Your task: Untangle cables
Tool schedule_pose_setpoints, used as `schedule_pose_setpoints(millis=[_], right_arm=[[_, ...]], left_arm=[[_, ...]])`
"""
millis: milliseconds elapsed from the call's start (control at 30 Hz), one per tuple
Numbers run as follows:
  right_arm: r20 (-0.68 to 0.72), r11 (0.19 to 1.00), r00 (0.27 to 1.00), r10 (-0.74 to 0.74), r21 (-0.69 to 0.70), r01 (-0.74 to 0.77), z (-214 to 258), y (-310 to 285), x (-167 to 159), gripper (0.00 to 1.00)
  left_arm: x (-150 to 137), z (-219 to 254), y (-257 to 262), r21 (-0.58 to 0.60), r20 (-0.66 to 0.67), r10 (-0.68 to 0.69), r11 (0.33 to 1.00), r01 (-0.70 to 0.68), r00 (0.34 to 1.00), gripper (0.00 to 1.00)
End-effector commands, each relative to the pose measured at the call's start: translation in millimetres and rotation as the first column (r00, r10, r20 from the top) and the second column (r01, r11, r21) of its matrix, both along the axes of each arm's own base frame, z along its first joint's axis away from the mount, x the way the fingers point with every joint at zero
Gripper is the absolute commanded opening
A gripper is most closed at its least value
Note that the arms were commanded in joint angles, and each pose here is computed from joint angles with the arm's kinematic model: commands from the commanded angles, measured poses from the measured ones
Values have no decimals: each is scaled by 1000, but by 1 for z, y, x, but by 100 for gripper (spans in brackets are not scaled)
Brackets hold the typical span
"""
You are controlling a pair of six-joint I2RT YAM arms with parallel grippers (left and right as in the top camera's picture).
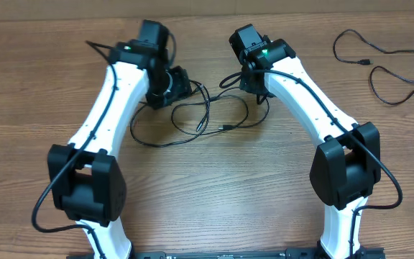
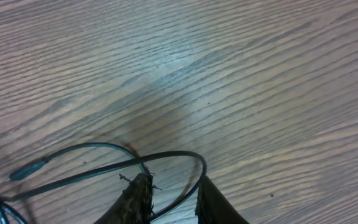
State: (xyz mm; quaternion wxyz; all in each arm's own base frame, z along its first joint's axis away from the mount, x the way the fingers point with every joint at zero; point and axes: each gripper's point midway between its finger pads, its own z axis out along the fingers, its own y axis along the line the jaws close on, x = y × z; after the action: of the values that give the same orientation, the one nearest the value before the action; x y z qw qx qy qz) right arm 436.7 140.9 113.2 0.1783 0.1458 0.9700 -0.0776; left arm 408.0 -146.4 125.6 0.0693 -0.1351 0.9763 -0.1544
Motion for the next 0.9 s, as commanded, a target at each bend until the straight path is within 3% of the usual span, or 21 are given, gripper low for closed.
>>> schedule_pose_setpoints(millis=[0, 200, 400, 533, 867], right_arm=[[8, 996, 1000, 21, 87, -22, 9, 14, 1, 24], [-10, 968, 993, 116, 226, -111, 7, 43, 0, 28], [2, 966, 993, 121, 231, -118, 8, 45, 2, 33], [9, 962, 987, 163, 219, -161, 9, 45, 4, 40], [41, 957, 982, 186, 219, -190, 8, 49, 13, 41]], left_arm=[[9, -31, 4, 130, -13, 45, 991, -43, 999, 59], [42, -65, -10, 95, 44, 41, 994, -45, 998, 59], [67, -83, -38, -26, 107, -24, 999, 27, 994, 60], [70, -92, -39, -28, 105, -22, 999, 25, 994, 58], [75, -117, -42, -29, 96, -24, 999, 26, 995, 54]])
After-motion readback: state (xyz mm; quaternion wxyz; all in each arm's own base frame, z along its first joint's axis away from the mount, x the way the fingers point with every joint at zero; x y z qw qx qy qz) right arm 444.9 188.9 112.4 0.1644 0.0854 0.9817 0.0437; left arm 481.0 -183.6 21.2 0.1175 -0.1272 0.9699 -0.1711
